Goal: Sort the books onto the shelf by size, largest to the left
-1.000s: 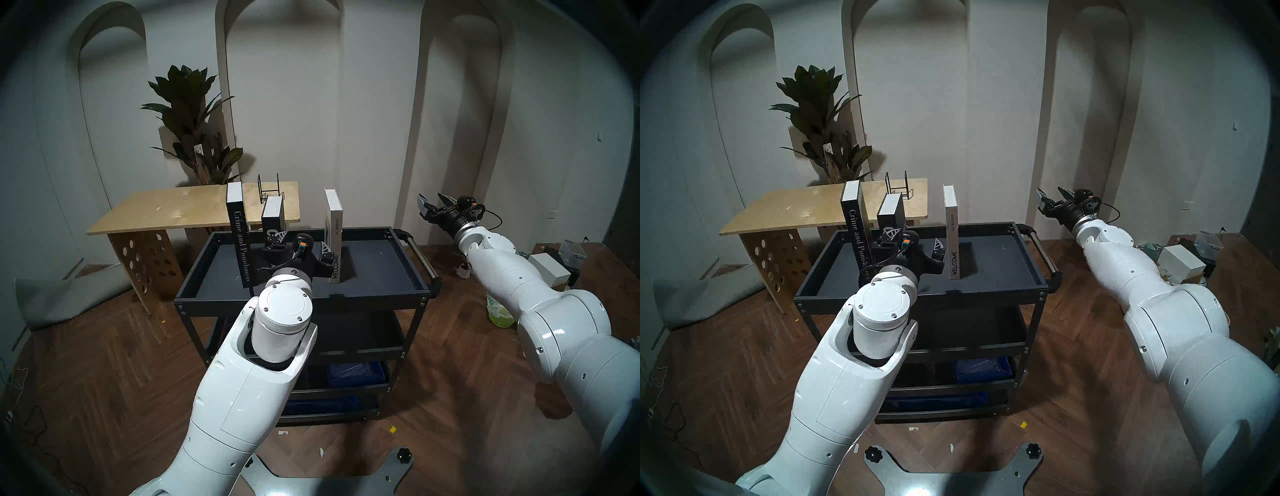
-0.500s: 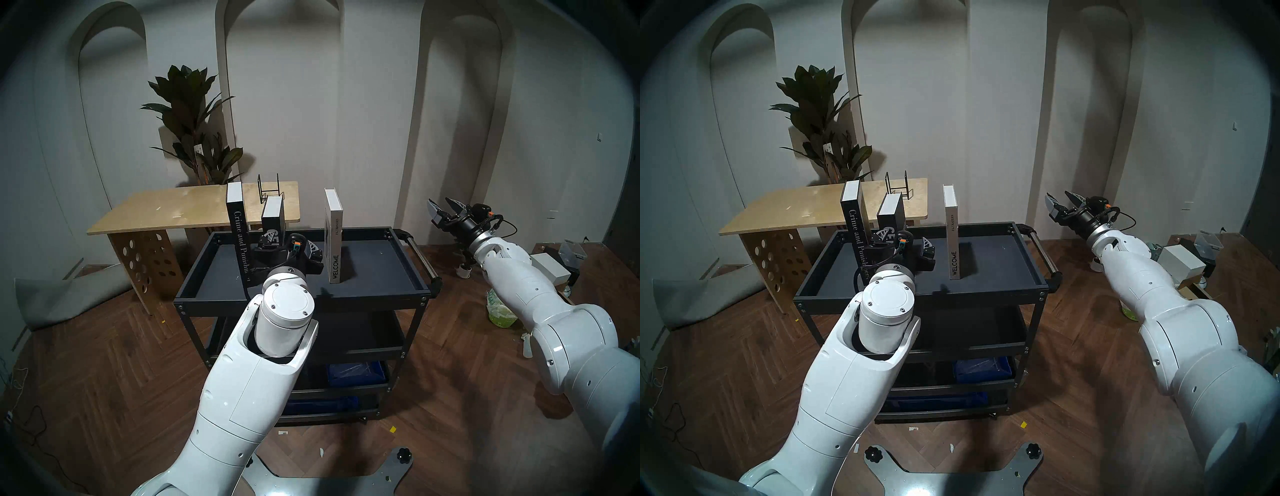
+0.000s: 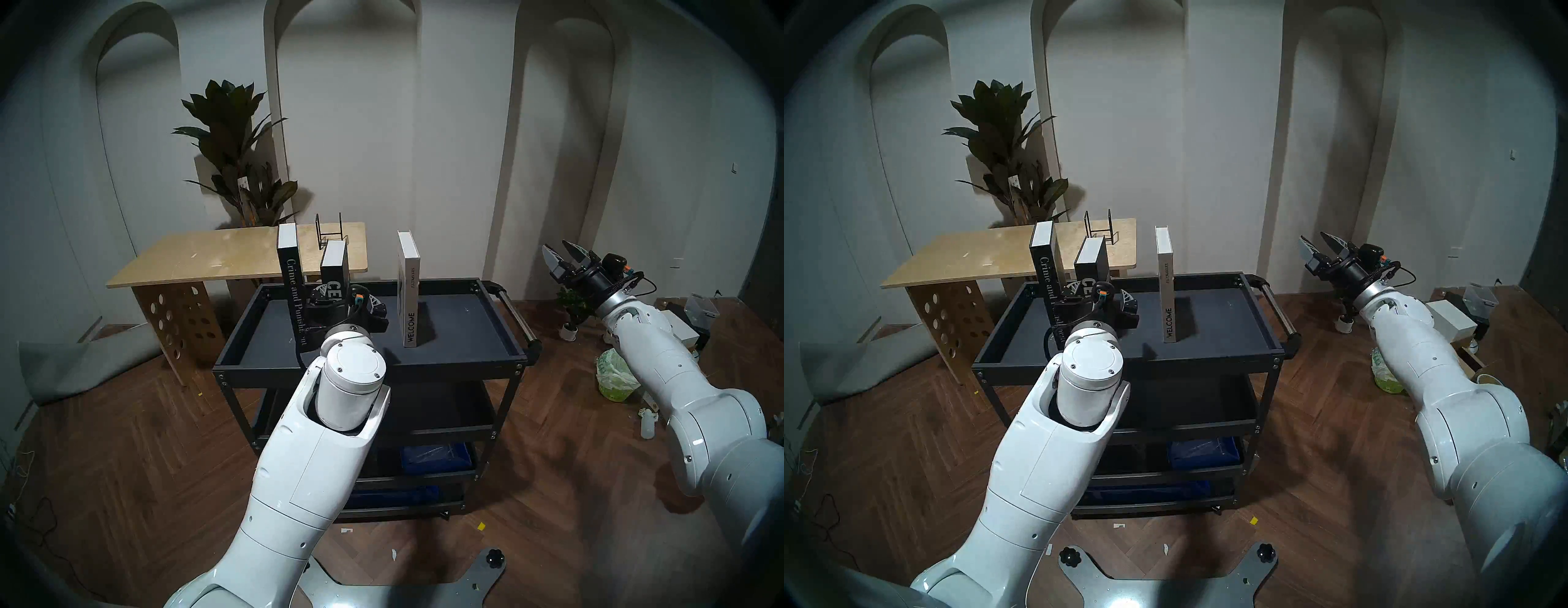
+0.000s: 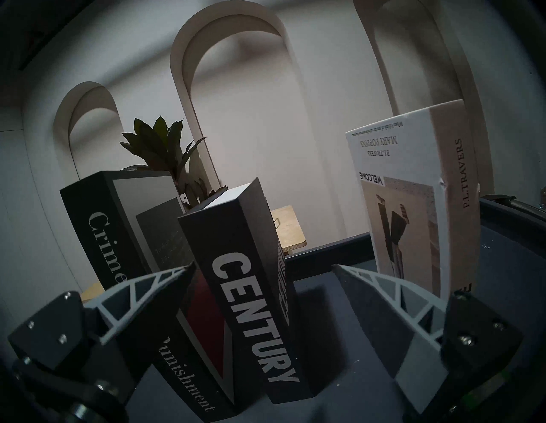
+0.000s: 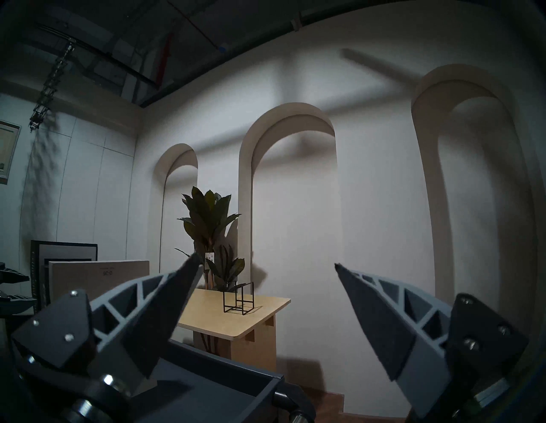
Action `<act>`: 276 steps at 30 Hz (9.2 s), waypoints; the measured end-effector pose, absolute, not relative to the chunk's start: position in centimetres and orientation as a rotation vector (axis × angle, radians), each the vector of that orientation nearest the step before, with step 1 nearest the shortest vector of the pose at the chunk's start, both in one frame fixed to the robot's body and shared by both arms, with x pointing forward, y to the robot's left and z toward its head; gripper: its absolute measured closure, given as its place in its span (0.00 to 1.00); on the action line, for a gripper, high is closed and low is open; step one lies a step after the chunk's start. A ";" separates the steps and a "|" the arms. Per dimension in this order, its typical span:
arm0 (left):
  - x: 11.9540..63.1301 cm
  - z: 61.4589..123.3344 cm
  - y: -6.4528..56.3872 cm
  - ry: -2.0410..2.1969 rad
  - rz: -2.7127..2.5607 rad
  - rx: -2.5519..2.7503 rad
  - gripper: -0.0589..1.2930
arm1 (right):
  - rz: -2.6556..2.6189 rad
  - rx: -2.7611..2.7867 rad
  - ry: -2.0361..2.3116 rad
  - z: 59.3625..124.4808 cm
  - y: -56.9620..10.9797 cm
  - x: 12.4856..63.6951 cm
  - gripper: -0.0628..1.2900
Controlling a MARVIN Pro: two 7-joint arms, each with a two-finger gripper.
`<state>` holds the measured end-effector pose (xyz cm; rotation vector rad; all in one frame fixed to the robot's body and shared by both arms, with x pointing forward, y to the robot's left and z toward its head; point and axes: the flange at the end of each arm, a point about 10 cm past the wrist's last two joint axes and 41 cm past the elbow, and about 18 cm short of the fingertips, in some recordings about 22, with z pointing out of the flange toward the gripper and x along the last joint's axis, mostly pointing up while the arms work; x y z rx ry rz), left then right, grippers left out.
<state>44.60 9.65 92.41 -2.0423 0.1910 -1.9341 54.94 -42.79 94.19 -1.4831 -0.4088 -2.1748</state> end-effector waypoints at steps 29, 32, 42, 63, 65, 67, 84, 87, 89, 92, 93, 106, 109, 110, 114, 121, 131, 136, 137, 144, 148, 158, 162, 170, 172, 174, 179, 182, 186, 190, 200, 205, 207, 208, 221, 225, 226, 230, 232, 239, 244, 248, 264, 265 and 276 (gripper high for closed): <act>48.1 91.8 10.3 0.066 -1.883 -2.040 0.04 | -2.130 -1.178 -0.367 96.7 -44.5 49.9 0.06; 48.4 91.7 10.3 0.055 -1.879 -2.039 0.04 | -2.132 -1.152 -0.356 97.0 -44.6 49.4 0.06; 49.5 91.4 10.5 0.025 -1.868 -2.038 0.04 | -2.131 -1.093 -0.307 97.7 -44.3 47.9 0.06; 52.9 90.3 11.4 -0.002 -1.841 -2.028 0.06 | -2.142 -1.090 -0.169 98.2 -43.4 44.9 0.06; 53.2 90.3 11.5 -0.004 -1.843 -2.025 0.10 | -2.143 -1.094 -0.157 98.2 -43.3 44.7 0.06; 53.5 90.4 11.6 -0.008 -1.849 -2.020 0.51 | -2.146 -1.101 -0.137 98.3 -43.1 44.4 0.06; 52.7 99.1 8.7 -0.041 -2.170 -1.762 0.57 | -2.148 -1.193 0.045 97.8 -42.2 42.5 0.06; 52.1 102.1 7.8 -0.037 -2.250 -1.664 0.57 | -2.149 -1.212 0.081 97.5 -42.3 42.1 0.06; 51.8 103.2 7.4 -0.033 -2.279 -1.624 0.57 | -2.149 -1.219 0.094 97.4 -42.3 42.0 0.06; 50.9 105.9 6.4 -0.024 -2.347 -1.527 0.57 | -2.149 -1.232 0.122 97.3 -42.4 41.7 0.06; 50.6 106.6 6.2 -0.021 -2.363 -1.504 0.57 | -2.149 -1.235 0.128 97.2 -42.4 41.6 0.06; 45.8 113.3 -1.1 0.176 -2.574 -1.372 0.57 | -2.213 -1.280 0.238 98.3 -44.5 40.6 0.06; 45.2 113.9 -3.4 0.266 -2.573 -1.420 0.58 | -2.260 -1.287 0.248 99.7 -45.7 40.4 0.06; 45.3 113.8 -3.9 0.284 -2.566 -1.438 0.58 | -2.268 -1.289 0.248 100.0 -45.9 40.4 0.06; 45.9 113.1 -6.0 0.373 -2.514 -1.560 0.58 | -2.295 -1.302 0.247 101.0 -46.6 40.3 0.06; 48.2 110.3 -9.6 0.514 -2.362 -1.861 0.58 | -2.329 -1.328 0.253 102.5 -47.8 39.8 0.06; 51.2 107.0 -12.1 0.511 -2.206 -2.163 0.58 | -2.359 -1.371 0.288 103.1 -49.5 38.6 0.06; 52.6 105.1 -12.4 0.459 -2.150 -2.243 0.58 | -2.356 -1.386 0.297 103.2 -49.7 38.3 0.06; 53.0 104.7 -12.4 0.444 -2.139 -2.254 0.58 | -2.353 -1.390 0.298 103.2 -49.6 38.3 0.06; 54.6 102.2 -12.1 0.352 -2.089 -2.275 0.58 | -2.339 -1.410 0.300 103.1 -49.3 38.2 0.06; 55.4 100.6 -11.9 0.291 -2.064 -2.302 0.58 | -2.330 -1.420 0.298 103.1 -49.0 38.2 0.06; 56.0 98.0 -12.0 0.207 -2.037 -2.359 0.58 | -2.321 -1.428 0.289 103.3 -48.1 38.3 0.06; 56.0 97.4 -12.2 0.181 -2.033 -2.380 0.58 | -2.321 -1.429 0.285 103.5 -47.7 38.5 0.06; 55.9 96.8 -12.6 0.132 -2.034 -2.398 0.58 | -2.323 -1.426 0.287 103.8 -47.3 38.7 0.06; 55.8 96.5 -12.7 0.115 -2.035 -2.398 0.58 | -2.325 -1.424 0.287 103.9 -47.2 38.8 0.06; 55.7 96.1 -12.8 0.102 -2.039 -2.384 0.58 | -2.328 -1.419 0.286 104.0 -47.2 38.8 0.06; 55.4 95.0 -12.9 0.086 -2.039 -2.363 0.58 | -2.334 -1.411 0.282 104.2 -47.1 38.7 0.06; 55.1 94.2 -13.1 0.086 -2.034 -2.353 0.58 | -2.339 -1.404 0.279 104.3 -47.1 38.6 0.06; 54.8 93.4 -13.2 0.084 -2.028 -2.348 0.58 | -2.345 -1.395 0.277 104.5 -47.2 38.5 0.06; 54.5 92.9 -13.4 0.079 -2.028 -2.343 0.58 | -2.350 -1.387 0.274 104.6 -47.2 38.3 0.06; 54.0 92.2 -13.8 0.062 -2.030 -2.335 0.56 | -2.349 -1.383 0.278 104.3 -47.3 37.8 0.06; 54.0 91.8 -13.8 0.060 -2.022 -2.338 0.53 | -2.347 -1.382 0.281 104.1 -47.4 37.7 0.06; 53.9 91.6 -13.8 0.058 -2.014 -2.343 0.53 | -2.347 -1.381 0.282 104.1 -47.4 37.6 0.06; 53.9 91.5 -13.8 0.058 -2.010 -2.345 0.52 | -2.346 -1.381 0.283 104.1 -47.4 37.6 0.06; 53.8 91.6 -14.1 0.048 -2.020 -2.338 0.05 | -2.343 -1.377 0.283 104.0 -47.3 37.7 0.06; 53.5 92.4 -14.6 0.040 -2.067 -2.306 0.05 | -2.339 -1.377 0.282 104.0 -47.2 37.8 0.06; 53.4 92.7 -14.7 0.038 -2.081 -2.295 0.05 | -2.338 -1.378 0.281 104.0 -47.2 37.9 0.06; 52.8 94.3 -15.6 0.019 -2.163 -2.231 0.05 | -2.329 -1.381 0.277 103.8 -46.9 38.1 0.05; 52.4 95.3 -16.1 0.003 -2.213 -2.189 0.05 | -2.323 -1.384 0.275 103.7 -46.7 38.2 0.05; 50.4 98.8 -17.9 -0.049 -2.400 -2.050 0.05 | -2.306 -1.390 0.264 103.4 -46.1 38.7 0.05; 48.8 101.0 -19.1 -0.090 -2.520 -1.955 0.05 | -2.294 -1.393 0.256 103.3 -45.6 39.1 0.05; 47.3 102.8 -19.7 -0.134 -2.597 -1.877 0.05 | -2.284 -1.395 0.248 103.2 -45.2 39.4 0.05; 47.5 105.2 -13.3 -0.328 -2.567 -1.592 0.05 | -2.252 -1.396 0.221 103.3 -43.6 40.8 0.05; 47.7 105.1 -12.8 -0.332 -2.553 -1.587 0.05 | -2.250 -1.396 0.218 103.3 -43.4 40.9 0.05; 50.0 102.0 -6.1 -0.359 -2.377 -1.561 0.05 | -2.227 -1.400 0.201 103.2 -42.3 41.6 0.05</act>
